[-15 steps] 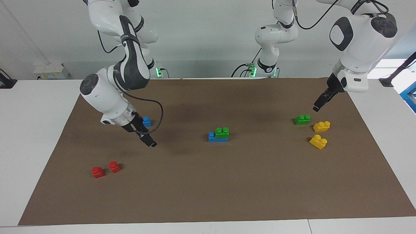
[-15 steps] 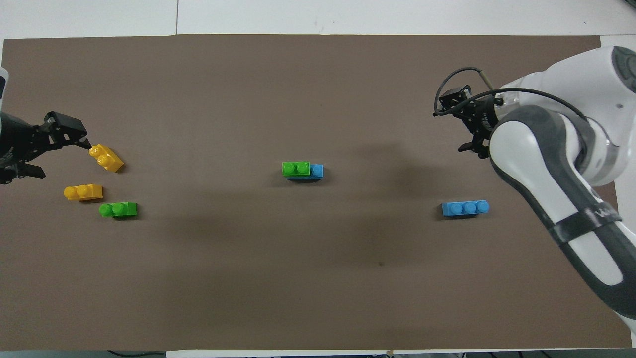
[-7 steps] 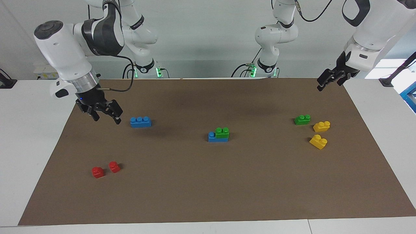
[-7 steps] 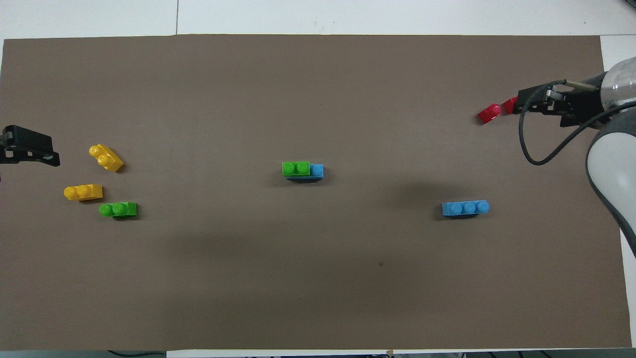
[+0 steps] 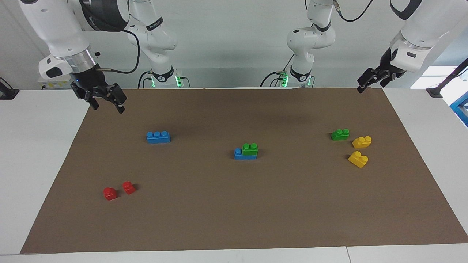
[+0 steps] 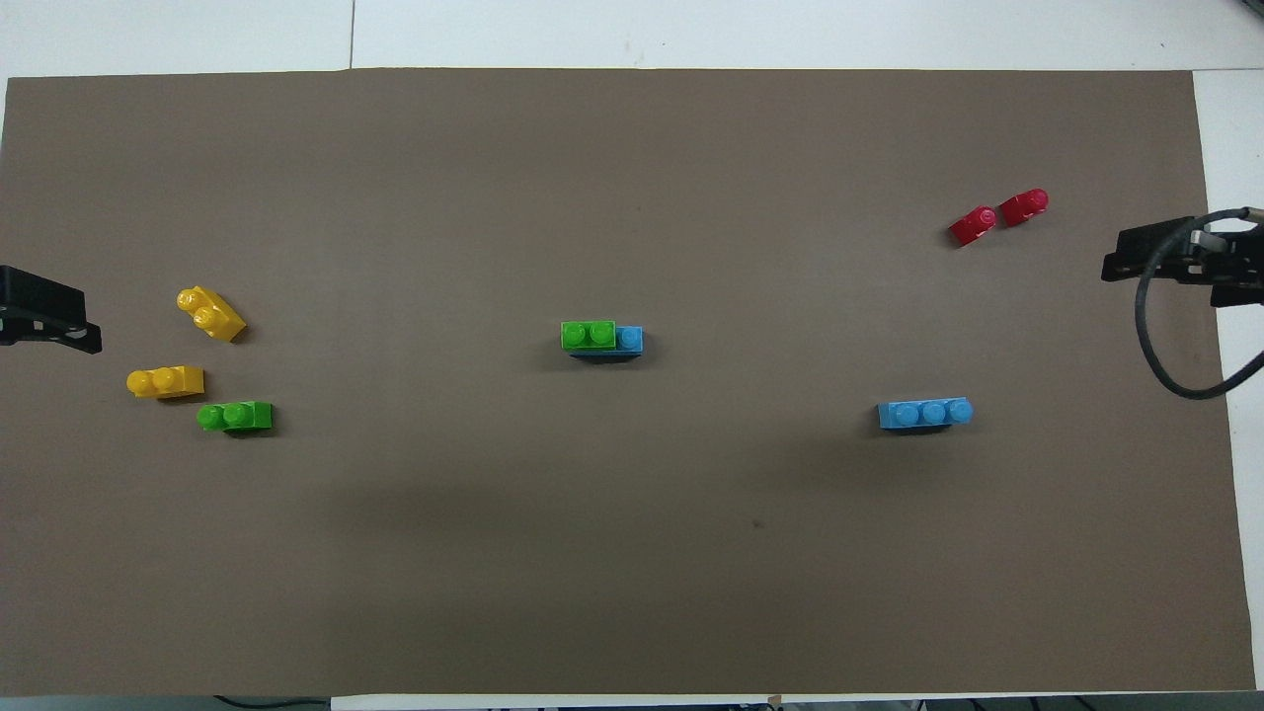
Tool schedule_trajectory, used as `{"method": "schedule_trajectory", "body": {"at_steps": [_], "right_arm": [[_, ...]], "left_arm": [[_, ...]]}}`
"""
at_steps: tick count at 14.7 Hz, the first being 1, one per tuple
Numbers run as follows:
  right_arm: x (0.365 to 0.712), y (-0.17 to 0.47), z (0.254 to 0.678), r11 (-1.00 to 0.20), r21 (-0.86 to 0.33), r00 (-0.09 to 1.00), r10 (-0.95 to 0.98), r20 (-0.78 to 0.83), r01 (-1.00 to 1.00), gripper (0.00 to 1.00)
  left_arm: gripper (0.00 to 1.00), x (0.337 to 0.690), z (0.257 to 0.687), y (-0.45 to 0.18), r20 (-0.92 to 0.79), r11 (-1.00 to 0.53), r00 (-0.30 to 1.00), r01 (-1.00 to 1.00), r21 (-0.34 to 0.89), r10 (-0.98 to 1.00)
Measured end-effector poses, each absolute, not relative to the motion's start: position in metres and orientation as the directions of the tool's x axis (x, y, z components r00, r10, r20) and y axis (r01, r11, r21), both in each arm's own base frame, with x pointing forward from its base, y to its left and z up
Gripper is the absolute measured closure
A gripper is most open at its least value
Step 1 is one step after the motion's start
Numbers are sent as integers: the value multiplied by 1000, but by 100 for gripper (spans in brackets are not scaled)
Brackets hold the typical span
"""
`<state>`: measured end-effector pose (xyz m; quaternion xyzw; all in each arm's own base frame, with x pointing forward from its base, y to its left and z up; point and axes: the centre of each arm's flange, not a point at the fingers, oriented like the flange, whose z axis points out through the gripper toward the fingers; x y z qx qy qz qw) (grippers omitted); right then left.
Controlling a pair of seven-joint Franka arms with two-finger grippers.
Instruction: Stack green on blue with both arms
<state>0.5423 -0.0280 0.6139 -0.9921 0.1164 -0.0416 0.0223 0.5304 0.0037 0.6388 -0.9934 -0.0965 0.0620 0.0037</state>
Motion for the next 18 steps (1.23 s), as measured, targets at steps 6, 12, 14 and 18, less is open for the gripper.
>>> {"method": "schedule_trajectory", "body": {"at_steps": [6,12,14,18], "right_arm": [[515,-33,630,-978,-34,979,-204,16,-203,0],[509,-30,634,-979,-31,979,-201,15,-200,0],[509,-30,633,-979,-31,979,-201,14,-200,0],[509,-29,633,-979,-31,980,-200,14,-199,0]], "left_arm": [[0,532,641,-9,-109,-989,983,145,-13,146],[0,532,646,-10,-99,-990,985,142,-11,143],[0,531,647,-10,-96,-990,985,141,-10,142],[0,531,647,-10,-95,-990,986,139,-10,140]]}}
